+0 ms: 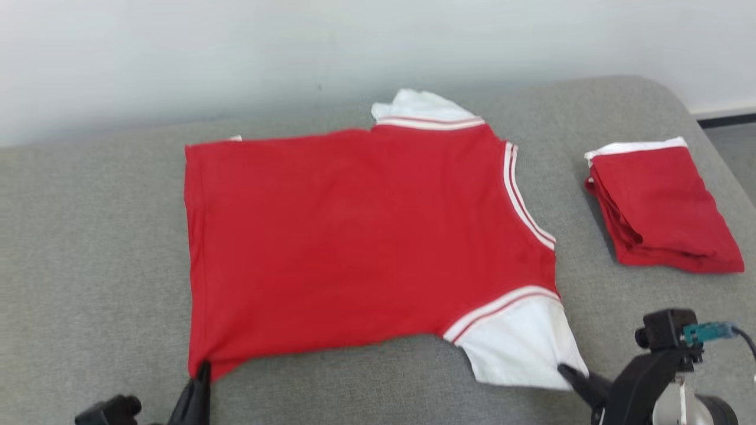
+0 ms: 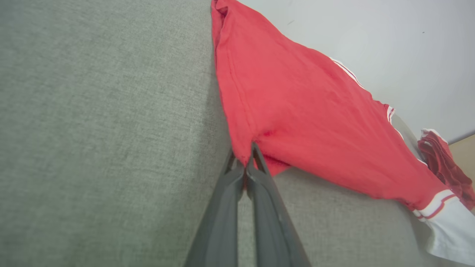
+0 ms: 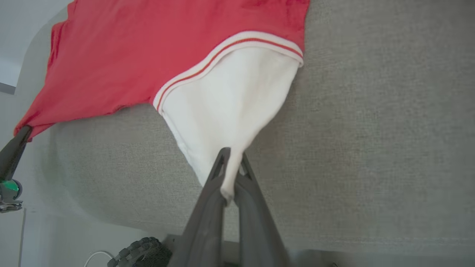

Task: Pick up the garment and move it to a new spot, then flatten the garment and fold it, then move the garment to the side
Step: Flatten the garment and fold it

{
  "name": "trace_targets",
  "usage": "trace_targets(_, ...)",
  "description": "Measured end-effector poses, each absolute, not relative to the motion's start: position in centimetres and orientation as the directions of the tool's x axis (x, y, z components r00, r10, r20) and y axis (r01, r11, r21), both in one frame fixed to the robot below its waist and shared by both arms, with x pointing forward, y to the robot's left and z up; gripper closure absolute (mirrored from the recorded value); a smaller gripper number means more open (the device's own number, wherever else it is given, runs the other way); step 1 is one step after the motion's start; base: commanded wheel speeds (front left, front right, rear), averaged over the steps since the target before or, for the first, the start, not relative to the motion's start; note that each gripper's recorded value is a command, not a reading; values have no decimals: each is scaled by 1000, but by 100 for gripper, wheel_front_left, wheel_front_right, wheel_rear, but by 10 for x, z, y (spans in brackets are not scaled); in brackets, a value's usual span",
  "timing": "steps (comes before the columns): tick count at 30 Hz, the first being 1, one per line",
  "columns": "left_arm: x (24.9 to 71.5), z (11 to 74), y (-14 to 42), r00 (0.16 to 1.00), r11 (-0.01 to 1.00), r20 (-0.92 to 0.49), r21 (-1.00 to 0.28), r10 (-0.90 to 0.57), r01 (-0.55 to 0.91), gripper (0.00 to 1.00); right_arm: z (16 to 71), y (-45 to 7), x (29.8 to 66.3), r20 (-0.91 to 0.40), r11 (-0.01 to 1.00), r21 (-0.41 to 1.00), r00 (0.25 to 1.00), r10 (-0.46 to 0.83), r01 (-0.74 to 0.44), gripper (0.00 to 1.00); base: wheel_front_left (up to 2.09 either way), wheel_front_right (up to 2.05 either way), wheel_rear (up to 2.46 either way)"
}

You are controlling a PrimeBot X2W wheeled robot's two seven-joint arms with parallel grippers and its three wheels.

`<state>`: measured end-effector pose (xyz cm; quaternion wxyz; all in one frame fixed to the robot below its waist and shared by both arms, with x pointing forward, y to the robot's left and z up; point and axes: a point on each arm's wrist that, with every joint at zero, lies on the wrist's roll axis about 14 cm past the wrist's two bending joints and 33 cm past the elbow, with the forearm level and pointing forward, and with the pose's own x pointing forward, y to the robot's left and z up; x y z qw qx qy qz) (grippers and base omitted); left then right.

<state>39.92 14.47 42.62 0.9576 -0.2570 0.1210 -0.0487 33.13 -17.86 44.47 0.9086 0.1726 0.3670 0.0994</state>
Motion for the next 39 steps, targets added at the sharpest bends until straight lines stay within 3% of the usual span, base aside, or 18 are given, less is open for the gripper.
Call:
trace_targets(12, 349, 406, 166, 929, 898, -352, -436, -113, -55, 100, 415, -171, 263, -784, 916, 402, 514, 349, -8, 100, 0, 0, 0)
trace_targets(17, 340, 403, 159, 912, 898, -385, -438, -140, -46, 100, 422, -179, 270, -767, 924, 383, 558, 316, 4, 100, 0, 0, 0)
trace_targets(22, 348, 421, 152, 934, 901, -321, -434, -160, 5, 100, 457, -184, 315, -631, 928, 371, 722, 282, -38, 100, 0, 0, 0)
trace_targets(24, 354, 428, 148, 940, 900, -298, -435, -168, 23, 100, 468, -185, 330, -595, 934, 349, 754, 279, -71, 100, 0, 0, 0)
trace_targets(30, 379, 448, 142, 953, 901, -239, -429, -184, 66, 100, 487, -189, 369, -524, 946, 300, 807, 272, -124, 100, 0, 0, 0)
trace_targets(39, 413, 446, 140, 953, 913, -246, -401, -178, 67, 100, 494, -176, 420, -494, 950, 216, 814, 307, -227, 100, 0, 0, 0)
